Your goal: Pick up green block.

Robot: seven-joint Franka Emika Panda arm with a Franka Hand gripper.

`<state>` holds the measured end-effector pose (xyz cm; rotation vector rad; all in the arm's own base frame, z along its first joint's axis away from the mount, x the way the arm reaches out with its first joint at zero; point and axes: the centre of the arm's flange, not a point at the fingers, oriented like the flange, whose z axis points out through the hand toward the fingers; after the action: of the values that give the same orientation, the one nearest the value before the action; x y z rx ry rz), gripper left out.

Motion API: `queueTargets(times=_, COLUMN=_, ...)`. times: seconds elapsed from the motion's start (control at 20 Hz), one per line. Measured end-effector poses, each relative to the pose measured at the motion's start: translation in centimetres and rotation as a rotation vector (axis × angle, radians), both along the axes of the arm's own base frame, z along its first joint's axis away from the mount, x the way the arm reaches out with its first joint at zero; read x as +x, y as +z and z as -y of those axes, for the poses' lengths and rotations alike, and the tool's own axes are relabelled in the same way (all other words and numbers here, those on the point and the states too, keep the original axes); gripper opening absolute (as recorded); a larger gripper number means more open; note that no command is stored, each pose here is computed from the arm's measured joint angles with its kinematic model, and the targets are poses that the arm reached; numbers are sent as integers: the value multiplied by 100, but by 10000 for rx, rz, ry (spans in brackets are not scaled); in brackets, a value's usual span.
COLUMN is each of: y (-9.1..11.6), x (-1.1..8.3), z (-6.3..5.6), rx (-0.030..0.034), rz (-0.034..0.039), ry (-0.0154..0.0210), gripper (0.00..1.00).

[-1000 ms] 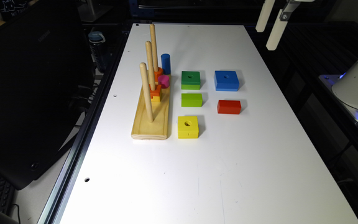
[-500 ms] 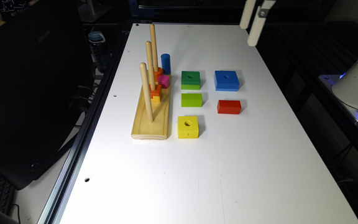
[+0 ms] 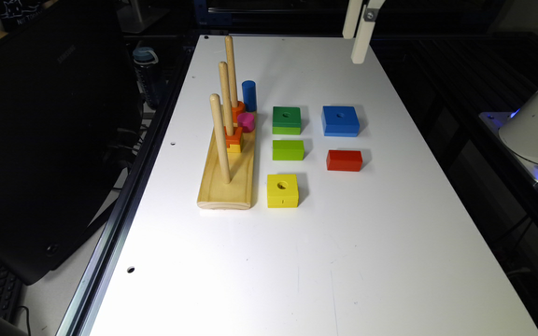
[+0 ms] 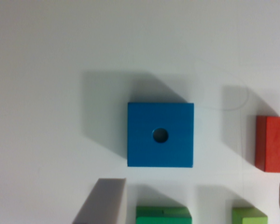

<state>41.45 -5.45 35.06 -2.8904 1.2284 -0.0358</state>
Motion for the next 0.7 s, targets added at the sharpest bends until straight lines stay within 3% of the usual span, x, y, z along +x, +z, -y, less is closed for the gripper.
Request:
queueTargets(times=0.3, y=0, x=135, z=77, rx=-2, rz=1, ry=-3, gripper=100)
queueTargets(times=0.45, y=6, x=247, z=124, rx=-7, rz=24, ry=-15, gripper=100)
queueTargets(times=0.7, y=-28, x=381, z=158, rx=0, rz=-28, ry=1, gripper=100)
